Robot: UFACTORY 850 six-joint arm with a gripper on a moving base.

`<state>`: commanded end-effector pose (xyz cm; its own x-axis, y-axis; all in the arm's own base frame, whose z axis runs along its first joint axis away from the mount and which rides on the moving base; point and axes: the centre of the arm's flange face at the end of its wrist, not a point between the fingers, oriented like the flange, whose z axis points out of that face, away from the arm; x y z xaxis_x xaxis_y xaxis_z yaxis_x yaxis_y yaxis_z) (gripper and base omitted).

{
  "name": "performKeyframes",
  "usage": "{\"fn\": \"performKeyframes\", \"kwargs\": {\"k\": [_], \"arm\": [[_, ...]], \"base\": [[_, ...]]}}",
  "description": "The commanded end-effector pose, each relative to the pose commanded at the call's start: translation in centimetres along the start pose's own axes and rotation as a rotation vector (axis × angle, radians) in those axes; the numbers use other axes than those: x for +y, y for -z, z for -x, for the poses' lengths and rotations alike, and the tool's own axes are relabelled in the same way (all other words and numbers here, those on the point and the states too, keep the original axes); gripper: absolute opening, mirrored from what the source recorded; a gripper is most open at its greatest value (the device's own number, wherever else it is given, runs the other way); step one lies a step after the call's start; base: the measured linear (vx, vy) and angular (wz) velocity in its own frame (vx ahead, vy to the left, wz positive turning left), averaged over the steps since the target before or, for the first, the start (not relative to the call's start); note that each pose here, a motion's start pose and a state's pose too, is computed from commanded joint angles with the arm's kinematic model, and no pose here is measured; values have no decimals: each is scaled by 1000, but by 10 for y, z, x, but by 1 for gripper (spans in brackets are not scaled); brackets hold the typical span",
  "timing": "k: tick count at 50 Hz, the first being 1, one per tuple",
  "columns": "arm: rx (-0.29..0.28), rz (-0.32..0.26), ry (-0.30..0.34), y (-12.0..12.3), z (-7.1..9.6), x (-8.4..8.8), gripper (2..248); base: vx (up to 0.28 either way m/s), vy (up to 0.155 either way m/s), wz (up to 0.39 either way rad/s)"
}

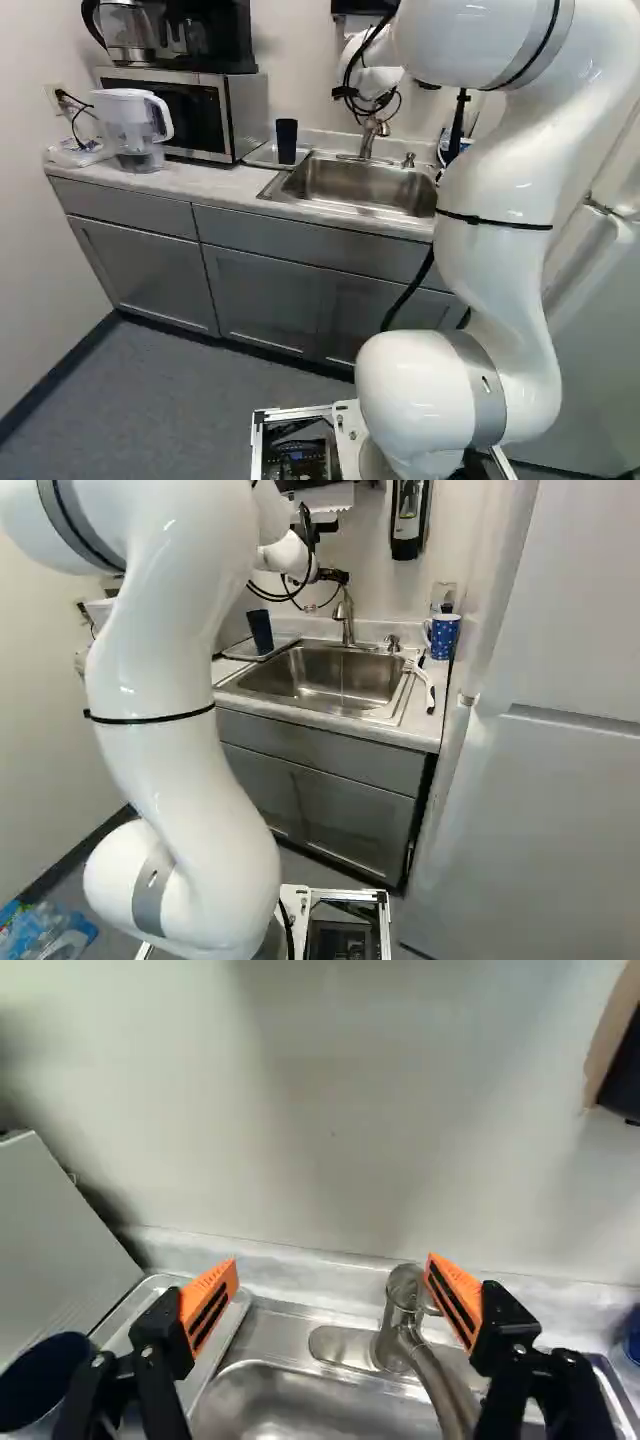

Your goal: Rinse the cup and place it in the tray

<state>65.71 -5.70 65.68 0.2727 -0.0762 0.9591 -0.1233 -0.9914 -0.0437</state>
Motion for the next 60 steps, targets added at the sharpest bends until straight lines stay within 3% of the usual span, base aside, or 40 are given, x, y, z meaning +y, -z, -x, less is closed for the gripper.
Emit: {"fn": "performKeyframes", "kwargs": {"k": [19, 60], "arm": [[-13, 9, -2, 26, 5, 7, 247], [-23, 88, -26, 87, 17, 56, 247]], "base": [[0, 0, 0], [0, 0, 0]]}}
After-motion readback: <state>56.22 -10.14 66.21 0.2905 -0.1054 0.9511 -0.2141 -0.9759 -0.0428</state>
